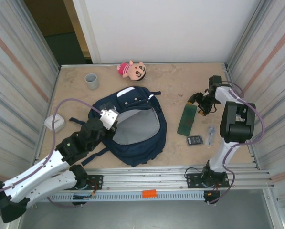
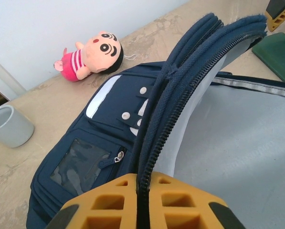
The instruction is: Pack the student bag
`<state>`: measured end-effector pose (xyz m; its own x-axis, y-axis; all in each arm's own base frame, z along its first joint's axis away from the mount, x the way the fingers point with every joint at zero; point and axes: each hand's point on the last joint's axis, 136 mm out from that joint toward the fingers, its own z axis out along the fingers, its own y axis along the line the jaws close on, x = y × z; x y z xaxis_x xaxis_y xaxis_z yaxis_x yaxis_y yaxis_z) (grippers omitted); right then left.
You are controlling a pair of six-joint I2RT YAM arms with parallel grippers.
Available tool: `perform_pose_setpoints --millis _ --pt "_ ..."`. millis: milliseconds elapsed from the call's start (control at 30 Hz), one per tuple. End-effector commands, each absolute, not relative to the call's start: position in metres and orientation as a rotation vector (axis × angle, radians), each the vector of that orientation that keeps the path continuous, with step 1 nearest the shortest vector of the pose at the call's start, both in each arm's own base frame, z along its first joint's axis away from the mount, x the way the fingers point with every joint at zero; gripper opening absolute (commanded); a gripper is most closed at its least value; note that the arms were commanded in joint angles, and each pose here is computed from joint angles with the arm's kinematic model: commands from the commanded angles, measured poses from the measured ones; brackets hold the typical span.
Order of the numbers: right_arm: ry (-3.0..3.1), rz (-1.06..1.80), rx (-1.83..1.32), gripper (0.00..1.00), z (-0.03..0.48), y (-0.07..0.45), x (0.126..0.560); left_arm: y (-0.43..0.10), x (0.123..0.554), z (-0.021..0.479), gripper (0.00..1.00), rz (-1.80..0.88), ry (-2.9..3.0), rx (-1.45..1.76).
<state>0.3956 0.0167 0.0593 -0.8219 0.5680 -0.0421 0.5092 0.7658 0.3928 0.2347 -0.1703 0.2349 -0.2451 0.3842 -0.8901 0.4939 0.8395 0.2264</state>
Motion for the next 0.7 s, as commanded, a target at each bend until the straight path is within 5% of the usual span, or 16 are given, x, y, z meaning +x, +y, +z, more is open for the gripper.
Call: perform_pose_setpoints --millis 0,267,667 --pt "2.868 0.314 0.727 0.81 0.080 0.003 0.369 -0.165 0.237 0.249 0.09 -0.119 1.839 0.616" --pt "2.985 0.071 0.431 0.99 0.085 0.030 0.322 -0.160 0.236 0.249 0.09 -0.121 1.837 0.604" --pt "3.103 0.006 0.233 0.99 0.054 0.054 0.332 -0.164 0.234 0.251 0.08 -0.154 1.838 0.611"
